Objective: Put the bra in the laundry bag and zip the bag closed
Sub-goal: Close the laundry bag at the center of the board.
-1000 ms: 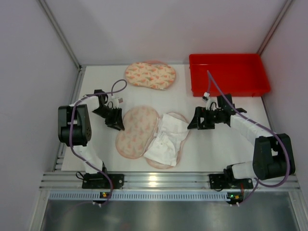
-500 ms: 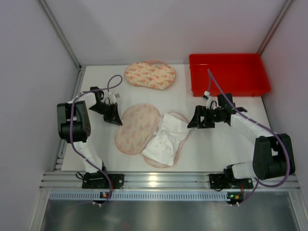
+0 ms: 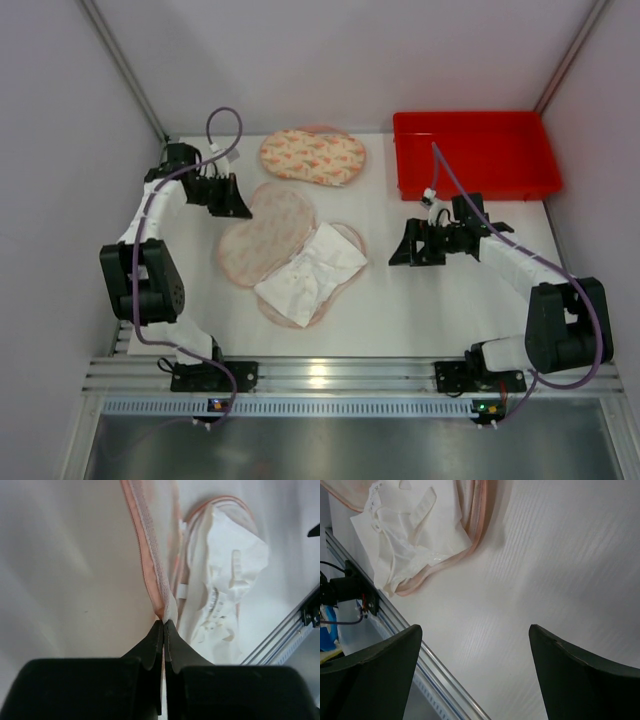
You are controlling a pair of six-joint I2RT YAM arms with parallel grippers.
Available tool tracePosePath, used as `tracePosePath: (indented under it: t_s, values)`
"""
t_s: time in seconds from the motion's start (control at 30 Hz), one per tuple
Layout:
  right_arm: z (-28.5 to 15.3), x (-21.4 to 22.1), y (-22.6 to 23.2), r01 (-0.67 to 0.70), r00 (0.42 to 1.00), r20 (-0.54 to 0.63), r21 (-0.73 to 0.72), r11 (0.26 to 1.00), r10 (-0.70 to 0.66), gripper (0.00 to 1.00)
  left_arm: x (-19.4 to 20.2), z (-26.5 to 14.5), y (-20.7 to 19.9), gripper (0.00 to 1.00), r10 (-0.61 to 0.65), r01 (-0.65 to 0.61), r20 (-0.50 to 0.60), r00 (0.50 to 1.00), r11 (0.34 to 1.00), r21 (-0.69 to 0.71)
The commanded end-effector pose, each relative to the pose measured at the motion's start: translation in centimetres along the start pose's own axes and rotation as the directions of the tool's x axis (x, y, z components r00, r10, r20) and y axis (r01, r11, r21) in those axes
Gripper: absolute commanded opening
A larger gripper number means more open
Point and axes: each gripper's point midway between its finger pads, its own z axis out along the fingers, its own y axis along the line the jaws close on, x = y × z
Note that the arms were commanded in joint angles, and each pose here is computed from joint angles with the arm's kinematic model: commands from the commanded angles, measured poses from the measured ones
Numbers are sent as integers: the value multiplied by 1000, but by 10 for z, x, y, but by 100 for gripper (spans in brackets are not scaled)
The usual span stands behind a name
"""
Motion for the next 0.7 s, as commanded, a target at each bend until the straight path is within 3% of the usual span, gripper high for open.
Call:
tracePosePath:
  t_s: [0.0,0.23,0.37,0.6,0.67]
  values:
    - [-4,-19,7,40,998,51,-29,999,-38,89,3,-4,-57,0,46,-47,4,999,995,90]
    - [0,-18,5,17,999,35,-40,999,-16,89,44,22,-133,0,120,-96,-117,986,977,192]
    - [2,-19,3,11,999,34,-38,999,-10,89,97,57,-164,0,135,-51,-289,948,958,282]
    - [4,-23,-1,20,999,35,-20,1000,-19,89,148,130,-183,0,79,13,-436,896,979,205]
    - [4,-22,-2,15,999,31,-17,1000,-15,89,155,145,-182,0,104,-26,-440,892,983,180]
